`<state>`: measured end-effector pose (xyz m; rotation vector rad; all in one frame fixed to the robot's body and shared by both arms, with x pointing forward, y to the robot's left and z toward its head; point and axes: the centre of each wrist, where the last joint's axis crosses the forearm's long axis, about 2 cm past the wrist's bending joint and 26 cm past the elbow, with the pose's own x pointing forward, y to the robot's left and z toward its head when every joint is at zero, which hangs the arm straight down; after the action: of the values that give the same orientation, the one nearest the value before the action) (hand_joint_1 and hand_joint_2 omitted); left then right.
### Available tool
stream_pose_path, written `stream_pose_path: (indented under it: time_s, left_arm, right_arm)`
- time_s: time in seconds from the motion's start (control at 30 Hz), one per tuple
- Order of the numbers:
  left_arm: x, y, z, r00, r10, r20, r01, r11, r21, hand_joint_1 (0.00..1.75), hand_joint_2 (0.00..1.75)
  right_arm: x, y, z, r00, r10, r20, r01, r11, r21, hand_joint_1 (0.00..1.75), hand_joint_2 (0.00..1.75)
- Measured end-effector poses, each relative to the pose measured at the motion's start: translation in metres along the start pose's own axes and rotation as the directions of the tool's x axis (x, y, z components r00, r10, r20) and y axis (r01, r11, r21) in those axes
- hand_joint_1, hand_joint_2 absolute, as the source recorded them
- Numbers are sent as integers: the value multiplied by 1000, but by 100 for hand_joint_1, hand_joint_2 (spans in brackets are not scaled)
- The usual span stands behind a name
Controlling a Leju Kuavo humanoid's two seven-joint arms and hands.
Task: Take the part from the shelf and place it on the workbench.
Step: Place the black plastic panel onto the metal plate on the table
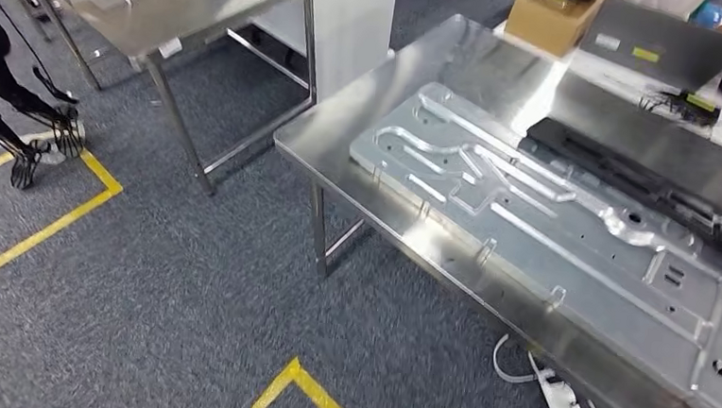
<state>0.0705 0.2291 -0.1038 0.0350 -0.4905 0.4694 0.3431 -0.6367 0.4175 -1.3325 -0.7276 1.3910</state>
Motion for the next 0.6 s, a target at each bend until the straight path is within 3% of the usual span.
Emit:
stream_pose_path:
  time_s: [0.6]
  left_arm:
    - [1, 0, 0, 1000, 16, 15, -16, 1000, -2, 0, 0]
  right_arm:
    - [-4, 7, 3, 1000, -13, -3, 13, 1000, 18, 0, 0]
